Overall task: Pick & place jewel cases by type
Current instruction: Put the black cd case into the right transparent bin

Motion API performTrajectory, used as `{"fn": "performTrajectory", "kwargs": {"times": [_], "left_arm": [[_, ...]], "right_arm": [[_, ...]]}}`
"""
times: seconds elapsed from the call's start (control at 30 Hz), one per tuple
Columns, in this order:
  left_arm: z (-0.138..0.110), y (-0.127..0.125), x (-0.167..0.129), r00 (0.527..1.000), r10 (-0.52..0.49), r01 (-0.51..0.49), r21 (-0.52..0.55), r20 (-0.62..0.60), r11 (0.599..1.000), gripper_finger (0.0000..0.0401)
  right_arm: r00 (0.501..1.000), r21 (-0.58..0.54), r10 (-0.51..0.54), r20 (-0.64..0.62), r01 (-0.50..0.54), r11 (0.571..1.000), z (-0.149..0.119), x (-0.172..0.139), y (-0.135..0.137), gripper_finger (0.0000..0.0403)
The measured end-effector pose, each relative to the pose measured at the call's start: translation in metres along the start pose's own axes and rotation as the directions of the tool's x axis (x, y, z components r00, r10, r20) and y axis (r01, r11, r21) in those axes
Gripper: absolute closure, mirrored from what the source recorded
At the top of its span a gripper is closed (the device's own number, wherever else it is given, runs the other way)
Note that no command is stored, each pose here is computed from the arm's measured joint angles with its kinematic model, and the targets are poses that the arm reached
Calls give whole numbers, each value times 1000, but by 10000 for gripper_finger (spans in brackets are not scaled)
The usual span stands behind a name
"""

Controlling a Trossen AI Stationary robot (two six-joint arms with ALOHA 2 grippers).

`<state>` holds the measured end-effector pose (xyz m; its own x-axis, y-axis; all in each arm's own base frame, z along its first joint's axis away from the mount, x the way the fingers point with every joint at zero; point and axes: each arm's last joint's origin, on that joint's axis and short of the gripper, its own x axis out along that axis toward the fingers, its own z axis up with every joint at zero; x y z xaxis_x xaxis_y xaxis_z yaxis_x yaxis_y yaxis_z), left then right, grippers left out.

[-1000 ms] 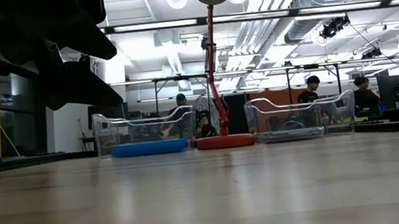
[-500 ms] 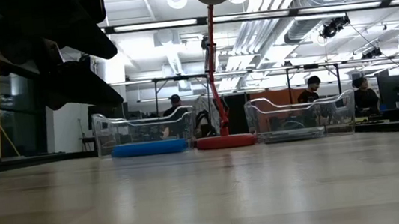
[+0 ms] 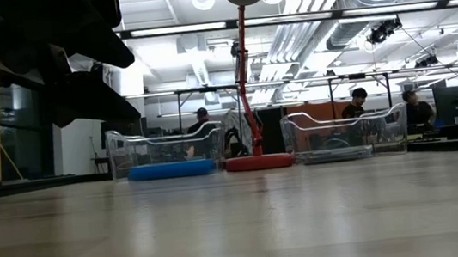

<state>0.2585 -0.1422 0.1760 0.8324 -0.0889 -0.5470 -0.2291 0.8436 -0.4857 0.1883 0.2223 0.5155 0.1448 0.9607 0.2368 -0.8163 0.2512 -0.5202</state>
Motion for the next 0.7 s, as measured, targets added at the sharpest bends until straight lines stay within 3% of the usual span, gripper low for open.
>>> {"fn": "performTrajectory", "kwargs": {"times": [0.3,0.47,0.6,0.7], "left_arm": [[-1,1,1,1000,14,-14,2,5,1000,89],[-4,3,4,1000,23,-23,5,-8,1000,89],[-5,2,6,1000,17,-17,4,-14,1000,89],[-6,3,7,999,24,-24,8,-21,1000,89]], "right_arm": [[999,31,-39,-28,39,999,1,14,17,389],[975,60,-204,-89,209,976,6,20,24,393],[902,113,-400,-161,419,901,6,20,20,391],[772,154,-585,-247,628,763,3,15,13,390]]}}
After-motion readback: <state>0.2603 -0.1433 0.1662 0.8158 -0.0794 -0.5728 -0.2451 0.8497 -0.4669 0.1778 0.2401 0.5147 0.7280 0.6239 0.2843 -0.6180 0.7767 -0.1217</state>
